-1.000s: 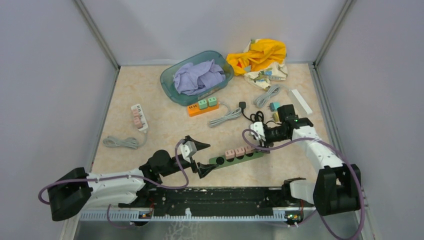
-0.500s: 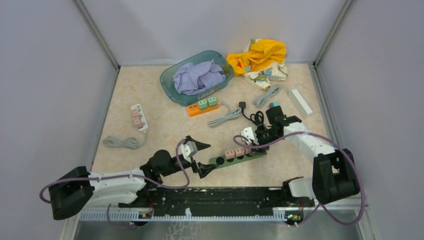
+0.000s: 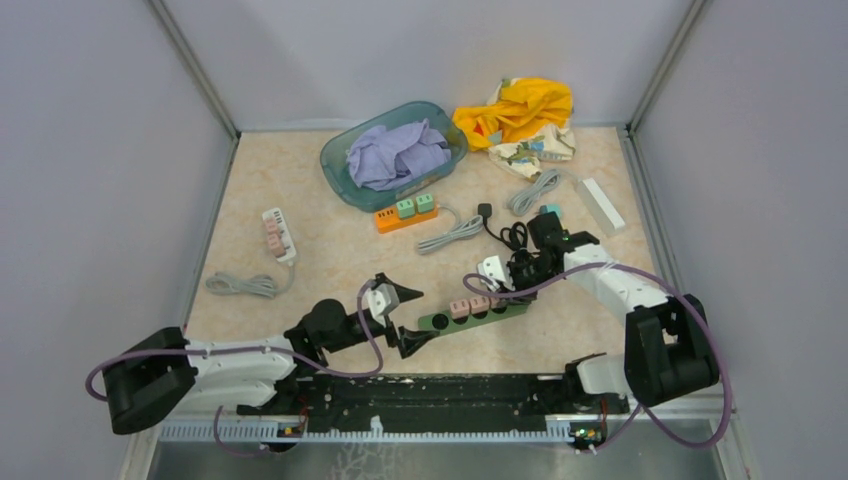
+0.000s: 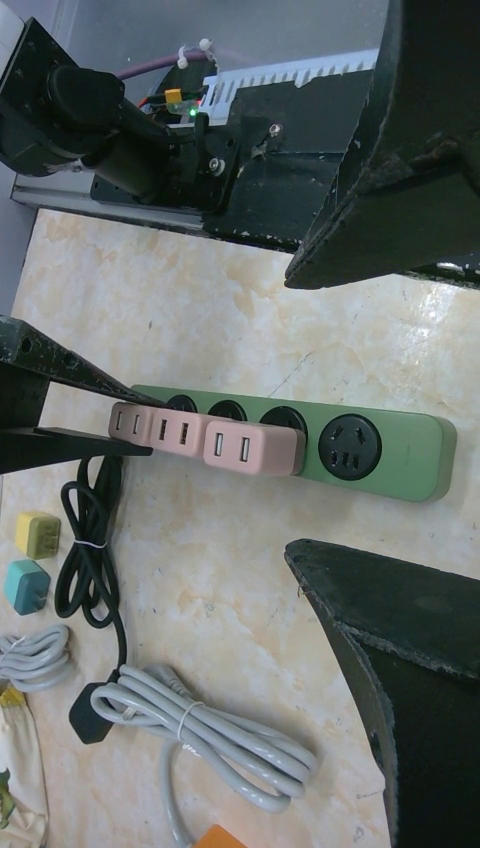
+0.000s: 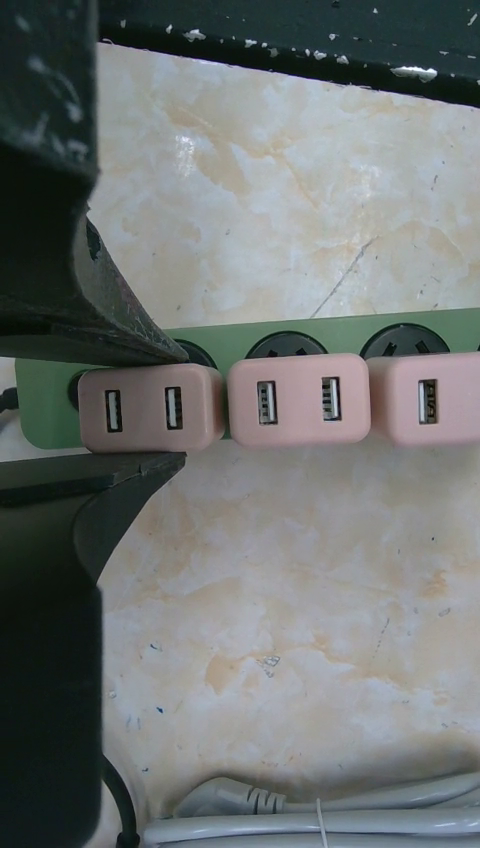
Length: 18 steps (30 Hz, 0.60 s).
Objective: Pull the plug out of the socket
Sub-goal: Remove the plug from the socket.
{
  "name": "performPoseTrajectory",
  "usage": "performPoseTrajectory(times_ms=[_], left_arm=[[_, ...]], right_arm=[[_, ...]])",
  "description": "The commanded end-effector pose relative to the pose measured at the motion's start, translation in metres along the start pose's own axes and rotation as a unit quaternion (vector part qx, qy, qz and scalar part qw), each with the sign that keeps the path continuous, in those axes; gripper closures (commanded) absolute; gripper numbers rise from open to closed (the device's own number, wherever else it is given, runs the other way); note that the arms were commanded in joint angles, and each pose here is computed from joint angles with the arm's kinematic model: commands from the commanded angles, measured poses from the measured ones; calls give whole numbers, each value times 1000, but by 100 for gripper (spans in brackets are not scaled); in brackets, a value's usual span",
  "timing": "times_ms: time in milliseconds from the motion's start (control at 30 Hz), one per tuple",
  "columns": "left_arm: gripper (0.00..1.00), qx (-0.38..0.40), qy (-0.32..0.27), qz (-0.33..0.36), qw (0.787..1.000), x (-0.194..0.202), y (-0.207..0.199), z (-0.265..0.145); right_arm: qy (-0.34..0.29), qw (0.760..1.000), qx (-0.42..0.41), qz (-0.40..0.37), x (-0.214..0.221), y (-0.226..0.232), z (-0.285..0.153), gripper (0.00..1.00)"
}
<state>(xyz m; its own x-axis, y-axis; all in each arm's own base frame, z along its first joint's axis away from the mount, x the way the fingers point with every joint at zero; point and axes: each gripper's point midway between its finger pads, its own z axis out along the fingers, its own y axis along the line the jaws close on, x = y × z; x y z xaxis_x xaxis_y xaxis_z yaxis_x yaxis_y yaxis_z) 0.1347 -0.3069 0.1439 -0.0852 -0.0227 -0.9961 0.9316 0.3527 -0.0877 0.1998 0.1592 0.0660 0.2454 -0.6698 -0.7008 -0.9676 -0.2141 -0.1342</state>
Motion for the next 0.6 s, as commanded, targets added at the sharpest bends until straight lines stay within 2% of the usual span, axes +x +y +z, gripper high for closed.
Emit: performPoseTrajectory(times_ms=[0, 167, 333, 567], left_arm=[[0, 21, -29, 12, 999, -14, -7, 4], [0, 30, -43, 37, 998, -13, -8, 5], [0, 36, -46, 78, 995, -10, -6, 12], [0, 55, -15, 108, 992, 7, -6, 36]], right_arm=[[-8, 1000, -9, -2, -11, -2, 0, 79], [-36, 999, -18, -12, -28, 1, 2, 91], [-58, 998, -28, -14, -44, 5, 8, 99], [-67, 997, -30, -15, -58, 3, 17, 100]])
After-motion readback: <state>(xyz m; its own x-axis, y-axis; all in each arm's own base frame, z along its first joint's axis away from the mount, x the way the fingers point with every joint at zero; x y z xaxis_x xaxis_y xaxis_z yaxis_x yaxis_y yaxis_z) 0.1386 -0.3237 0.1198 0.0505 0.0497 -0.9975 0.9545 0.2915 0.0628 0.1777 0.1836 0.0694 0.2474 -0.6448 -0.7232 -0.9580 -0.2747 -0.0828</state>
